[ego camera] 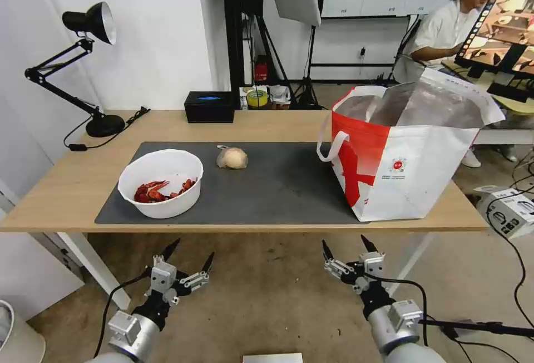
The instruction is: Pick up the trash from the table and place it into the takeout bag.
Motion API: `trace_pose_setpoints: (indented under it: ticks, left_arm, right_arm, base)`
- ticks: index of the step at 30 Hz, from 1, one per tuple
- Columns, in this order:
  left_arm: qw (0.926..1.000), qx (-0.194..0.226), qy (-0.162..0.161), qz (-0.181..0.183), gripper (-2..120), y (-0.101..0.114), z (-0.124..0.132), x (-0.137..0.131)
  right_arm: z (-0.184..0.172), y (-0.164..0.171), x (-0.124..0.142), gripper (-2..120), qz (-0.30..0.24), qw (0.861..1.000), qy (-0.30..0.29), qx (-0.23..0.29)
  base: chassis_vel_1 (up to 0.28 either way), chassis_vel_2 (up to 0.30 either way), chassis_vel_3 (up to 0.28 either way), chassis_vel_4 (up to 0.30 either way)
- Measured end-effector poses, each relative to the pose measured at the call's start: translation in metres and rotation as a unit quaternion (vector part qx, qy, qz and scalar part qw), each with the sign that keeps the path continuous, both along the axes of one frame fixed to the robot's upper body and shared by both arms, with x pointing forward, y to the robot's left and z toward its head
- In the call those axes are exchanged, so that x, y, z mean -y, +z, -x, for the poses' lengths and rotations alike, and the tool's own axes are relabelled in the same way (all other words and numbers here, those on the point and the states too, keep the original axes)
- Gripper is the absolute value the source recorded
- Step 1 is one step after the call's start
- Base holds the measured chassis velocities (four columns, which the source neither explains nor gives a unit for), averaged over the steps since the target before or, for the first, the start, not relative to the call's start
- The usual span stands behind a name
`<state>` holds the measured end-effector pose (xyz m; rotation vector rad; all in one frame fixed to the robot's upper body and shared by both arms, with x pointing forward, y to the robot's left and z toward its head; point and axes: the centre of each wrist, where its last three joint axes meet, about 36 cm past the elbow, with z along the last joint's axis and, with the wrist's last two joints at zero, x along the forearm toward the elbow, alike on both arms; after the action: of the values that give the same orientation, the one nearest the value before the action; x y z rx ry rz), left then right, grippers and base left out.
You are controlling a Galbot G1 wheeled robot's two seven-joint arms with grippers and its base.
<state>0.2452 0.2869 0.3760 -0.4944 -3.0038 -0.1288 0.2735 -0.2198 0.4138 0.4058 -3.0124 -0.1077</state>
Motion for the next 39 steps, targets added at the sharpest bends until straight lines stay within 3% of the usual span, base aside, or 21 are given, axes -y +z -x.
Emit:
trace_pose_setpoints:
  ticks: [10,18,28,39]
  left_arm:
    - [1.0,-0.001,0.005,-0.006,100,0.002,0.006,-0.004]
    - [0.9999,-0.002,0.009,-0.008,100,0.003,0.008,-0.006]
    - [0.9997,-0.008,0.02,-0.01,100,-0.001,0.015,-0.009]
    - [0.9995,-0.01,0.024,-0.016,100,-0.005,0.017,-0.013]
  right_arm:
    - [-0.07,0.039,0.001,100,-0.038,0.991,0.119,0.039]
    - [-0.136,0.041,-0.016,100,-0.018,0.99,0.138,0.024]
    - [-0.236,0.027,-0.071,100,-0.008,0.99,0.14,-0.006]
    - [-0.317,0.029,-0.129,100,-0.002,0.989,0.139,-0.052]
  base:
    - [0.0,0.0,0.0,0.0]
    - [0.0,0.0,0.0,0.0]
    - [0.0,0.0,0.0,0.0]
    - [0.0,0.0,0.0,0.0]
